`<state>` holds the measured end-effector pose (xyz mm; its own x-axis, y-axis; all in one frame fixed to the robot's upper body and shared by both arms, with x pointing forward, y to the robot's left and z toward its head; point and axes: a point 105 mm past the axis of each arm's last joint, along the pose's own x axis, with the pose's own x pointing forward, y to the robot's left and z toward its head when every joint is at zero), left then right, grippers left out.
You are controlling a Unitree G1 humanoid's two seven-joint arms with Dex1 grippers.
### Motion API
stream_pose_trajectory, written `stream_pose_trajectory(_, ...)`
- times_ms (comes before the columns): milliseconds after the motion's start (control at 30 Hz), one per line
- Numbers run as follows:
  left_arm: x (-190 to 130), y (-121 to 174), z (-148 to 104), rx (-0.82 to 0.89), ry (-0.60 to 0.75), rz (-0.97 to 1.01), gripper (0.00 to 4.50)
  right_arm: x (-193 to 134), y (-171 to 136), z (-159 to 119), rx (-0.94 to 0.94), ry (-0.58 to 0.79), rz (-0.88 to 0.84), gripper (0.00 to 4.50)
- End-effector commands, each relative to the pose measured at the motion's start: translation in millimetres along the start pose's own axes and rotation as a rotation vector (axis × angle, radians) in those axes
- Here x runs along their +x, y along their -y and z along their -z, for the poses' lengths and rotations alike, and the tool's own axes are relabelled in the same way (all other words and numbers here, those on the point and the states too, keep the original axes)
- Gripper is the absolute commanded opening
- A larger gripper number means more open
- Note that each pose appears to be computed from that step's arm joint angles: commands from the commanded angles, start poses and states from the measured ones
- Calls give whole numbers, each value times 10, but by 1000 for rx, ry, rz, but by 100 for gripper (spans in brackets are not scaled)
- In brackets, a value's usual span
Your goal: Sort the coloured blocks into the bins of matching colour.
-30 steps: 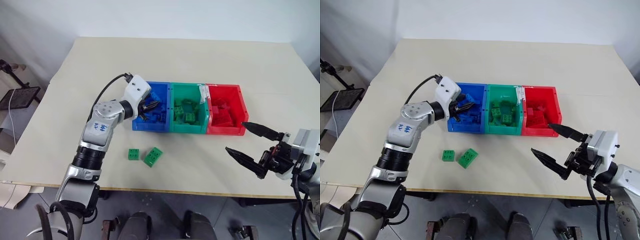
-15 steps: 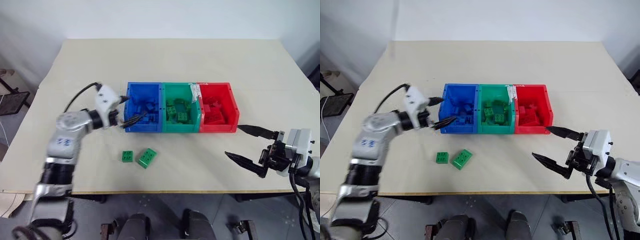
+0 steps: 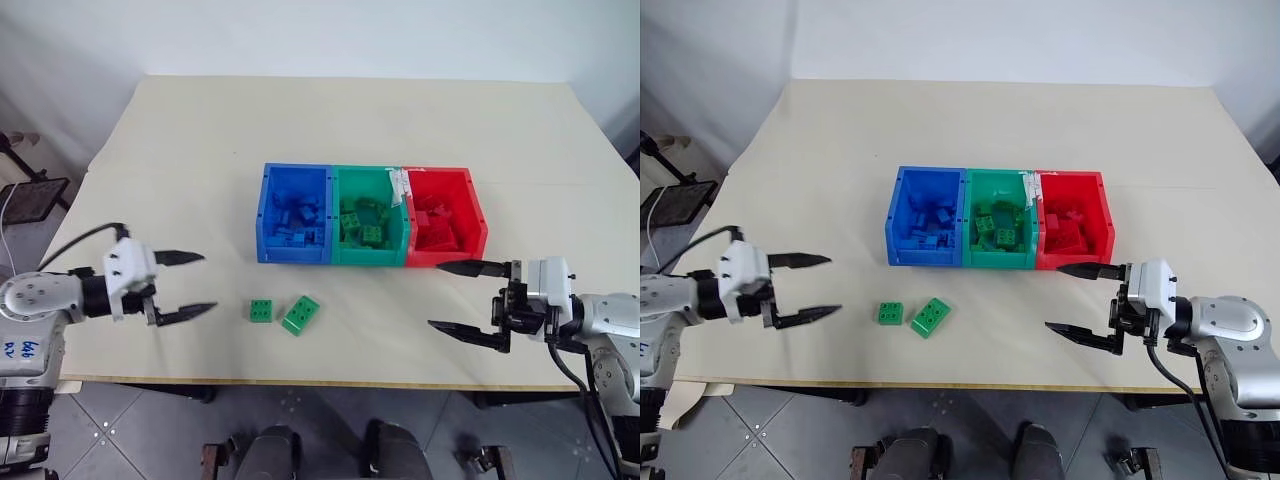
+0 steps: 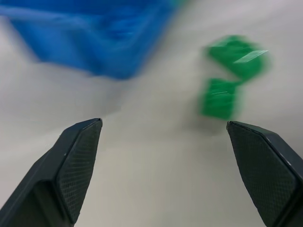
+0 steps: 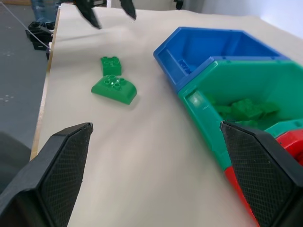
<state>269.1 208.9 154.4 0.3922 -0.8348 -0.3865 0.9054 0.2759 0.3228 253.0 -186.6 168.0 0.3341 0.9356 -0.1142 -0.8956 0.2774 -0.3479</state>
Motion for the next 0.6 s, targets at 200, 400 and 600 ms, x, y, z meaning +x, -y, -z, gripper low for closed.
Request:
stream_pose_trajectory(200, 611, 373, -369, -141, -55, 33, 448, -44, -39, -28, -4, -14, 24, 450)
stream_pose_trajectory(400, 1000, 327, -392, -204, -221, -38, 448, 2, -98, -42, -1, -12, 3, 450)
stream_pose_trajectory(600, 1182, 358, -222, -215, -364, -23, 448, 40, -151, -64, -15, -16, -9, 450)
